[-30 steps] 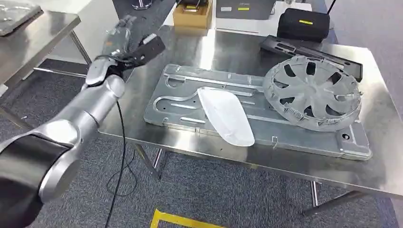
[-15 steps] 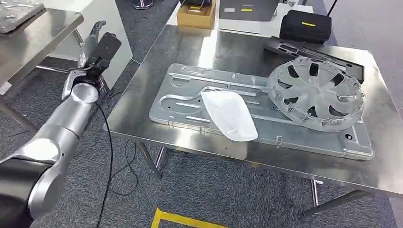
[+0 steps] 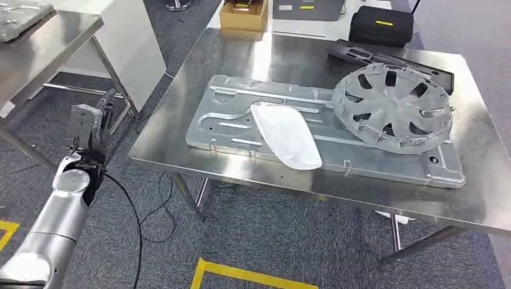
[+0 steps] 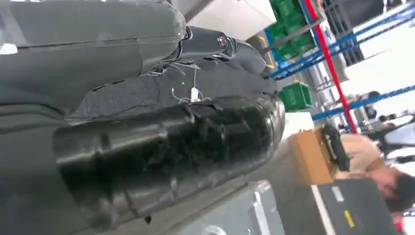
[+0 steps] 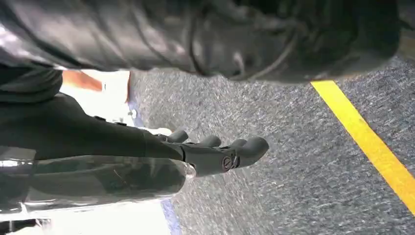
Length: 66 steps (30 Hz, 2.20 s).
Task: Take the parts from the cabinet and place them on the table.
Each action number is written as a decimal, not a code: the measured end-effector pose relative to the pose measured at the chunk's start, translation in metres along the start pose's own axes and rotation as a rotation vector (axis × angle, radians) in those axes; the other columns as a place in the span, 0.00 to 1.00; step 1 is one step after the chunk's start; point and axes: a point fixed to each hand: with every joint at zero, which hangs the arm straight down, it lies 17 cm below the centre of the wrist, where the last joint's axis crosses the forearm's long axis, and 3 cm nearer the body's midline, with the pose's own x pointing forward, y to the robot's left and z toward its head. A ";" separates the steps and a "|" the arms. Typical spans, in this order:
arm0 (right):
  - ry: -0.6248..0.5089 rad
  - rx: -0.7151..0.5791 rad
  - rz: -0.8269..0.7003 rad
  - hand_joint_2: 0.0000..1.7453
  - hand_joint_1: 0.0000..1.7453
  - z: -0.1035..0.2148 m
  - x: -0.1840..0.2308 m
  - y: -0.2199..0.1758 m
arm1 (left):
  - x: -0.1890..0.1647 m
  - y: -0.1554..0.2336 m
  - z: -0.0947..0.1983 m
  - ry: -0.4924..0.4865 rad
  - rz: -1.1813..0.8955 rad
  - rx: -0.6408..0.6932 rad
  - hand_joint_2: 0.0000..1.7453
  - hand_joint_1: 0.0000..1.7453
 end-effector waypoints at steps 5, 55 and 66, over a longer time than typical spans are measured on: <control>0.017 -0.002 -0.016 0.00 0.00 0.001 -0.010 0.001 | -0.015 0.027 0.038 0.004 -0.003 0.075 0.00 0.00; 0.132 -0.016 -0.130 0.00 0.00 0.003 -0.017 0.010 | -0.349 -0.106 0.601 1.680 -0.498 -0.223 0.00 0.00; 0.138 0.024 -0.138 0.00 0.00 0.005 -0.018 0.025 | -0.351 -0.102 0.594 1.664 -0.529 -0.239 0.00 0.00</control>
